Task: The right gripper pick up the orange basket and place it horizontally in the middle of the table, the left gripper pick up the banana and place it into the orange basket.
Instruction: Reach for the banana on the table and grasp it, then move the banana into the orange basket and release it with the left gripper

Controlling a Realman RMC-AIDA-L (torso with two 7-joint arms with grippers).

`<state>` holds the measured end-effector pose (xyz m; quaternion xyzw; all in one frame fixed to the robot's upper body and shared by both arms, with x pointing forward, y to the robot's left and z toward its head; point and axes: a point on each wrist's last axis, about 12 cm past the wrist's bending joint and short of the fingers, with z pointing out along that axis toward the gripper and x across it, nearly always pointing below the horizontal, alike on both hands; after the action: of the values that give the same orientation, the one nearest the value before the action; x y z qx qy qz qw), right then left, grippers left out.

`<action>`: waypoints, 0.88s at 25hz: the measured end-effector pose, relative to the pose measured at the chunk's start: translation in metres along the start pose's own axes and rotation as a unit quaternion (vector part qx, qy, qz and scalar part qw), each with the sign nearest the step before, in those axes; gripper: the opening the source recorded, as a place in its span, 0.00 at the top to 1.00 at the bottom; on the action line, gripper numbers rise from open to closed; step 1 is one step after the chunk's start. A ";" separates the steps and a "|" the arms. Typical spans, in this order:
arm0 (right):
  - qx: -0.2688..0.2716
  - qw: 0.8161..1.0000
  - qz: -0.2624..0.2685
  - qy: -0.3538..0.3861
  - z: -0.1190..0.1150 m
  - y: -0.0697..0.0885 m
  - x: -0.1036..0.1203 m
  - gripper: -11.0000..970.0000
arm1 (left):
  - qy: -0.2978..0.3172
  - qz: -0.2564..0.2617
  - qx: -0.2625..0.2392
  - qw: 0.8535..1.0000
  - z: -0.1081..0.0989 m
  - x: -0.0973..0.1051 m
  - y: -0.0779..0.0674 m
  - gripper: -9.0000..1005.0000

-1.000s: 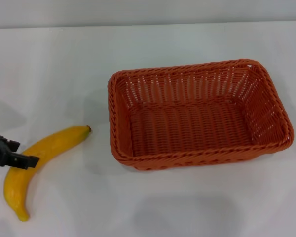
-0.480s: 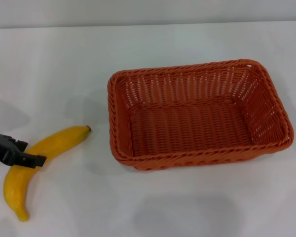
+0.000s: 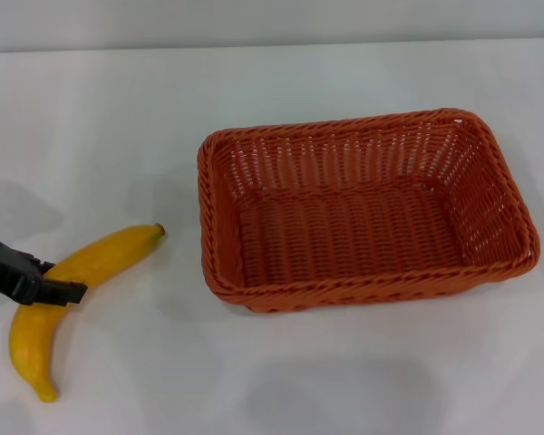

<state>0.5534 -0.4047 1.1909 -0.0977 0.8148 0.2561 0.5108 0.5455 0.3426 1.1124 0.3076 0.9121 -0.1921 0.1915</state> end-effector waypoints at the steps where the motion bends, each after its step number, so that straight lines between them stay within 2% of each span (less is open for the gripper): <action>1: 0.000 1.000 0.000 0.000 0.000 0.000 0.000 0.13 | -0.001 -0.001 0.000 1.000 0.000 0.000 0.000 0.48; 6: 0.001 1.000 0.002 -0.001 -0.001 0.000 0.000 0.13 | -0.020 -0.008 -0.019 1.000 -0.013 -0.002 0.004 0.48; 10: 0.000 1.000 0.004 -0.001 -0.003 -0.001 0.001 0.13 | -0.049 -0.014 -0.044 0.998 -0.044 -0.004 0.007 0.48; 13: -0.001 1.000 0.003 -0.002 -0.002 0.000 0.000 0.13 | -0.066 0.001 -0.053 0.996 -0.070 -0.008 0.001 0.48; 17: -0.007 1.000 -0.001 -0.011 -0.001 0.001 -0.004 0.13 | -0.082 0.035 -0.049 0.995 -0.097 -0.027 -0.012 0.48; 22: -0.014 1.000 -0.014 -0.019 0.002 0.003 -0.010 0.13 | -0.086 0.065 -0.008 0.994 -0.108 -0.068 -0.024 0.48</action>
<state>0.5579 -0.4019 1.1999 -0.1110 0.7998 0.2624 0.5284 0.5553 0.3422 1.2418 0.3473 0.8716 -0.1974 0.2841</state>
